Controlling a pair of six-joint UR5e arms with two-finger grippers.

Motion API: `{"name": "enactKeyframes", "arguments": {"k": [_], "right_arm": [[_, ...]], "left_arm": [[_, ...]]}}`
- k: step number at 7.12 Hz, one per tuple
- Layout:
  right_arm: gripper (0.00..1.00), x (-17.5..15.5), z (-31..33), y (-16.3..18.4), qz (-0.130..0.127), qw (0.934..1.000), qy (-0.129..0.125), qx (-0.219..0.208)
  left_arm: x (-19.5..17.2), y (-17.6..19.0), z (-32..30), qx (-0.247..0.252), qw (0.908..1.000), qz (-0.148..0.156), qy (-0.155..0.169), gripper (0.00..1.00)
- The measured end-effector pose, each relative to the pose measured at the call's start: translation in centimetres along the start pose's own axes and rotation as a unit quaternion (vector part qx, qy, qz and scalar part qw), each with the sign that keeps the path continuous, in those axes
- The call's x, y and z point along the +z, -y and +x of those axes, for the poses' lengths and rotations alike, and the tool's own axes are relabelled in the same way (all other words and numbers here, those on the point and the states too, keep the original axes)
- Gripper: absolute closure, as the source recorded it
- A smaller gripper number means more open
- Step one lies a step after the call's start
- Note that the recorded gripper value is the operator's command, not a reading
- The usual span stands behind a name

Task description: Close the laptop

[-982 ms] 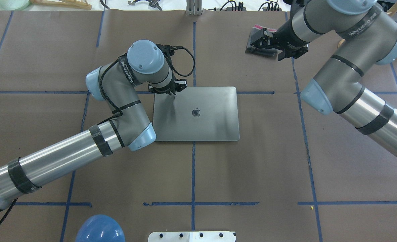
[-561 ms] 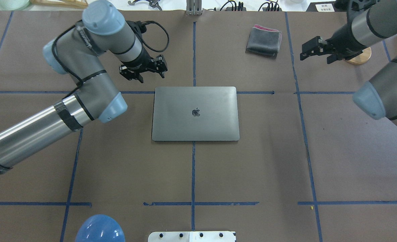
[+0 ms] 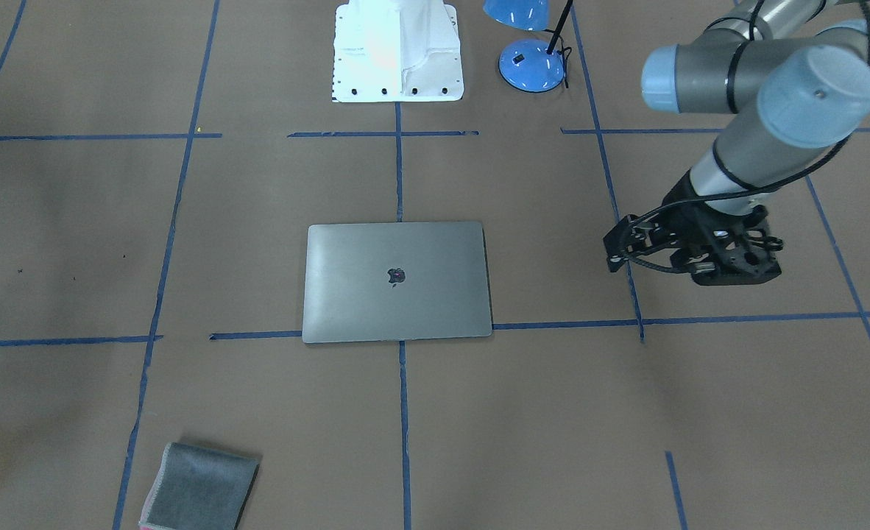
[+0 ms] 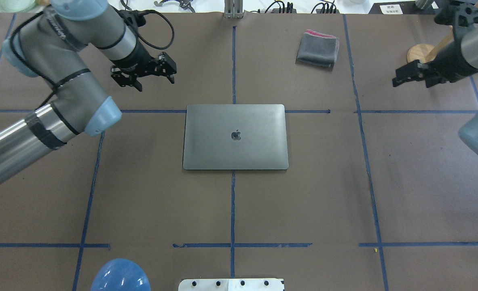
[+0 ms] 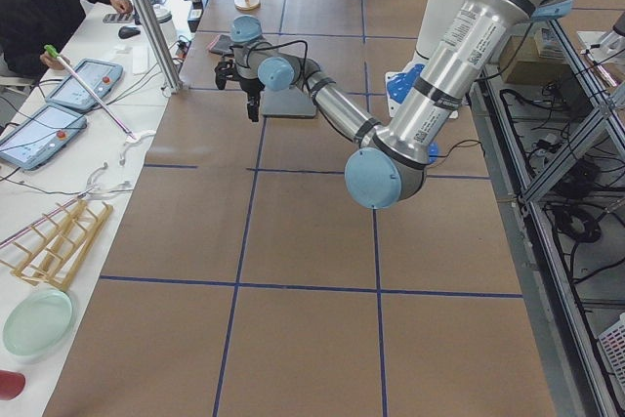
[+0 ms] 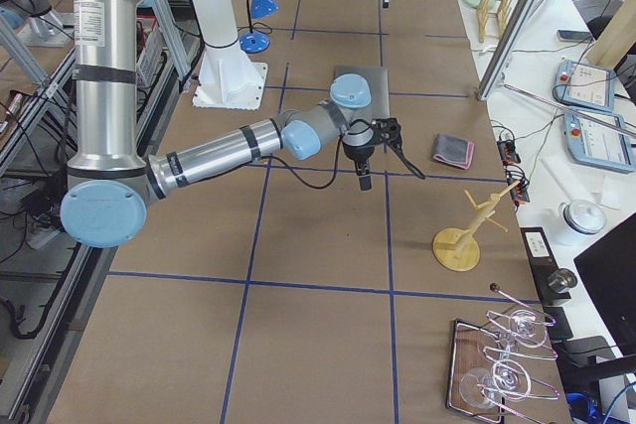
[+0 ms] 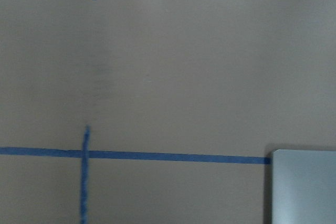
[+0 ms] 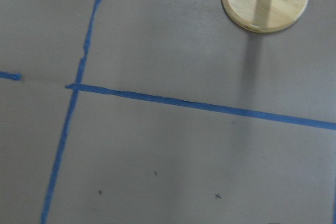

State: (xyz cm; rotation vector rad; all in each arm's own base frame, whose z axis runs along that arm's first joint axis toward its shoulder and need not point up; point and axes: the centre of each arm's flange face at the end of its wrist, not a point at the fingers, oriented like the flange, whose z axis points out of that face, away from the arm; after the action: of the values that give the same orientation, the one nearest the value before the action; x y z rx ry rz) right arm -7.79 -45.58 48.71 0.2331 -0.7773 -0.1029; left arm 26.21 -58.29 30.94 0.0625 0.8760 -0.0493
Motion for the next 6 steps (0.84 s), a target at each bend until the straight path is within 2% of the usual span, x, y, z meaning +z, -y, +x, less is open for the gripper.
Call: {"name": "enactKeyframes", "arguments": {"k": [2, 3, 4, 6], "right_arm": [[0.00, -2.7, 8.2, -2.2, -0.037, 0.9981, -0.013, -0.048], [0.00, -3.9, 11.4, -3.0, -0.052, 0.9967, -0.016, -0.060], [0.00, -4.6, 13.4, -3.9, -0.060, 0.9966, -0.010, -0.056], [0.00, -3.9, 15.3, -5.1, -0.071, 0.9970, 0.014, -0.026]], "left_arm": [[-2.4, -0.1, -11.3, 0.034, 0.9989, -0.006, 0.032, 0.00], [-3.7, -0.4, -17.6, 0.046, 0.9984, -0.013, 0.031, 0.00], [-5.1, -0.9, -24.1, 0.052, 0.9982, -0.016, 0.026, 0.00], [-6.3, -3.3, -37.2, 0.041, 0.9985, -0.023, 0.029, 0.00]]}}
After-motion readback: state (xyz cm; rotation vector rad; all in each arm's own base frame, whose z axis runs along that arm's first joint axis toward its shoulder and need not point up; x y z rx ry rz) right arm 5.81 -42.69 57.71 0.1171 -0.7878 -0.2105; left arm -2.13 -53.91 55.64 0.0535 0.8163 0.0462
